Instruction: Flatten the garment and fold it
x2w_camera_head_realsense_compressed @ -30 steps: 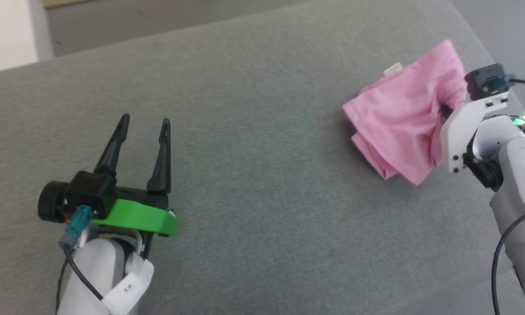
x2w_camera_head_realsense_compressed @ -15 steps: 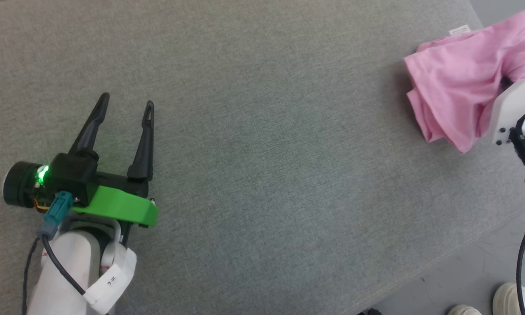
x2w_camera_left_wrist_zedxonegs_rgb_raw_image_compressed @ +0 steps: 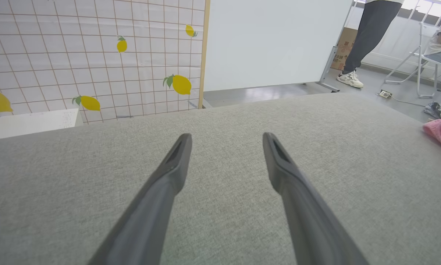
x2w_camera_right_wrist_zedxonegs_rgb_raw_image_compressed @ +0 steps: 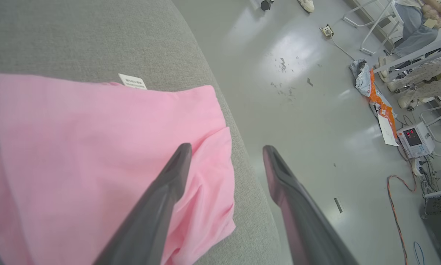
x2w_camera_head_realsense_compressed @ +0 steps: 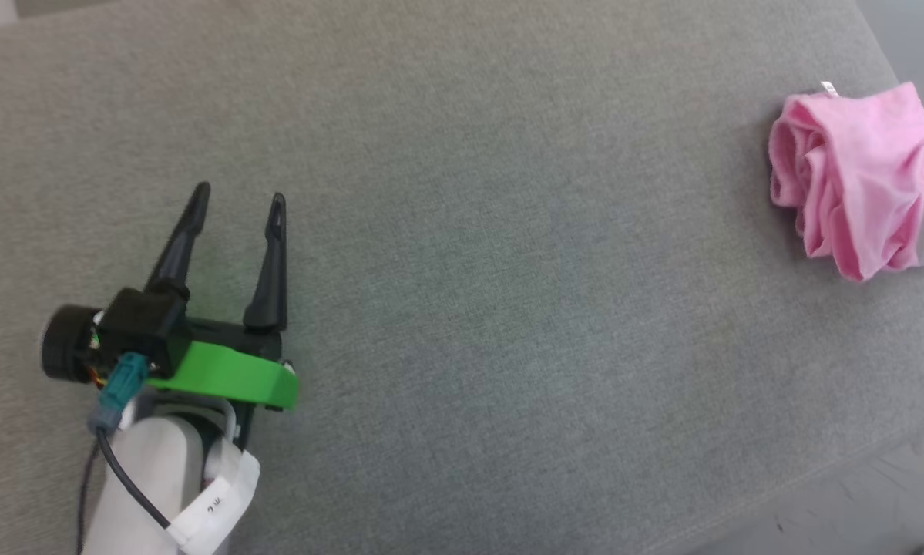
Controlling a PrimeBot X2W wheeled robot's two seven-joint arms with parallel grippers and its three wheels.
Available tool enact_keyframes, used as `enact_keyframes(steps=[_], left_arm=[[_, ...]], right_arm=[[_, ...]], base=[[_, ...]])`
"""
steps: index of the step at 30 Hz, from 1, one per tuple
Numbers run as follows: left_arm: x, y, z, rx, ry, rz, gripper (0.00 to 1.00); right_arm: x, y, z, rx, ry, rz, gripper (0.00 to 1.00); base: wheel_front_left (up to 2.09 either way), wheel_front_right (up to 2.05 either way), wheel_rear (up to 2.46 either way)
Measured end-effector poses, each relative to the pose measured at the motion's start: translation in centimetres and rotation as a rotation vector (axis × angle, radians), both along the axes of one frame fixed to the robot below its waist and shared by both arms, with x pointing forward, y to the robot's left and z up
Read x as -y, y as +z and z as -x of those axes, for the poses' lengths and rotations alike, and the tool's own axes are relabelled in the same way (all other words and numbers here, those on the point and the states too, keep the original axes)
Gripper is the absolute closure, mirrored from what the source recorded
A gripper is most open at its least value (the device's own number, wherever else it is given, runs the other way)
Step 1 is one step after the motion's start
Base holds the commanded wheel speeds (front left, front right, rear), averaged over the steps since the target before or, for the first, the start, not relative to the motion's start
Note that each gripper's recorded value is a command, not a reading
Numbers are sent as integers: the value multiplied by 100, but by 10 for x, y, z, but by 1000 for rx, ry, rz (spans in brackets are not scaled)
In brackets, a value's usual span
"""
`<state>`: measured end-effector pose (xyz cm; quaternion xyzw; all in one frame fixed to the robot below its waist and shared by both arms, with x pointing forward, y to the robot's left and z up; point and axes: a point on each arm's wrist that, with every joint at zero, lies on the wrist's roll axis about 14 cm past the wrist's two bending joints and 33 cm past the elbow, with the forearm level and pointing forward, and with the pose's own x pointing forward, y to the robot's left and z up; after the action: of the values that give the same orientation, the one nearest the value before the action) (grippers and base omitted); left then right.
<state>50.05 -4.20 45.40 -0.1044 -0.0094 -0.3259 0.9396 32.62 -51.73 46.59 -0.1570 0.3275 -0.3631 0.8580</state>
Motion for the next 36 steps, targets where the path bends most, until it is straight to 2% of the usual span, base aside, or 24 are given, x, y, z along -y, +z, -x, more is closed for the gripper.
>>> enact_keyframes(steps=[5, 9, 10, 11, 13, 19, 28, 36], left_arm=[[-11, 10, 15, -24, 51, 42, 0], [-26, 19, 27, -30, 102, 51, 0], [-31, 22, 30, -30, 116, 53, 0], [-48, 28, 39, -34, 163, 49, 0], [-60, 31, 46, -33, 192, 44, 0], [-94, 48, 62, -9, 287, 44, 0], [-132, 67, 85, 31, 387, 54, 0], [-149, 72, 100, 43, 430, 53, 0]], right_arm=[[-5, 18, -3, 141, 47, 20, 0], [-29, 33, -24, 309, 156, 27, 0], [-39, 36, -31, 351, 195, 27, 0], [-76, 42, -53, 452, 309, 2, 0], [-104, 45, -65, 514, 381, -27, 0], [-187, 58, -72, 703, 574, -137, 0], [-256, 62, -46, 850, 649, -280, 0], [-278, 57, -25, 863, 653, -324, 0]], base=[[0, 0, 0], [0, 0, 0], [0, 0, 0], [0, 0, 0], [0, 0, 0], [0, 0, 0], [0, 0, 0], [0, 0, 0]])
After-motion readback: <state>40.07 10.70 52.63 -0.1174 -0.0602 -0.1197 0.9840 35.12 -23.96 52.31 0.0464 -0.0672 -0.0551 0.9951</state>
